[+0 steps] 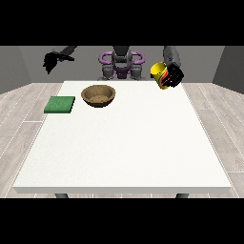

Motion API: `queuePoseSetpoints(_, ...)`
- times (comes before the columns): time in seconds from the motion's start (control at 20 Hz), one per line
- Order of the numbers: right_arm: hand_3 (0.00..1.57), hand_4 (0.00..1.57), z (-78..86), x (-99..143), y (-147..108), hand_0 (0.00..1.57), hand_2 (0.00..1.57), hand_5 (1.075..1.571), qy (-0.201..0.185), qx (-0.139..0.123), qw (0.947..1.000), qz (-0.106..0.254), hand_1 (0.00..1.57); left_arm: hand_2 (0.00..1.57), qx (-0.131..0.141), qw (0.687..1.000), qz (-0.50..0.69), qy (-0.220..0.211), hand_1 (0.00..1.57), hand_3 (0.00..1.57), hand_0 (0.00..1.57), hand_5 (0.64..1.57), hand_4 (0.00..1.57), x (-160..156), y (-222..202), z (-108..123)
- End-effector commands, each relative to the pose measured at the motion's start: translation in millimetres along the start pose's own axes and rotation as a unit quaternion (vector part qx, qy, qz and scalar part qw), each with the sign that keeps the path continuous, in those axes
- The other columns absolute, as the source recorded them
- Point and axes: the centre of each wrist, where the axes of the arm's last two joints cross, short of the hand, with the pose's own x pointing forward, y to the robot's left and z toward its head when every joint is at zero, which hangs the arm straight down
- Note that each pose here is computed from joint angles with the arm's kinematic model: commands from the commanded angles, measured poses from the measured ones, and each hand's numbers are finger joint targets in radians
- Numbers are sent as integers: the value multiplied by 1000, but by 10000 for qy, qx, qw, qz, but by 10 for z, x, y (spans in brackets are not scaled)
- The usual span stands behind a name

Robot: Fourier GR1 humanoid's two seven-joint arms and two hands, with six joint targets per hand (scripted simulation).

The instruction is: Pick the cup and pour the ball into the bowl, then pick the bowl and place it on the pad

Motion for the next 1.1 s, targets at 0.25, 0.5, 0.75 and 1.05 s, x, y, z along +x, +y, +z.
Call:
queuePoseSetpoints(0.25,0,0,82,-105,-220,0,0,1569,101,-96,9997,-179,0,1571,-44,9954,-956,-44,1491,1571,1491,1273,1571,536,-187,-240)
queuePoseSetpoints(0.5,0,0,-15,-47,-171,0,0,1570,452,38,9988,-182,0,1571,-420,9795,-1967,-65,1498,1571,1498,1241,1523,813,-545,-190)
queuePoseSetpoints(0.75,0,0,3,-77,-300,0,0,1571,350,21,9992,-205,0,1571,-324,9466,-3099,-828,1554,1571,1554,1244,1571,1318,-692,-342)
queuePoseSetpoints(1.05,0,0,10,-204,-215,0,0,1571,325,32,9992,-226,0,1571,-591,8808,-4358,-1754,1482,1571,1482,1204,1571,1901,-1148,-176)
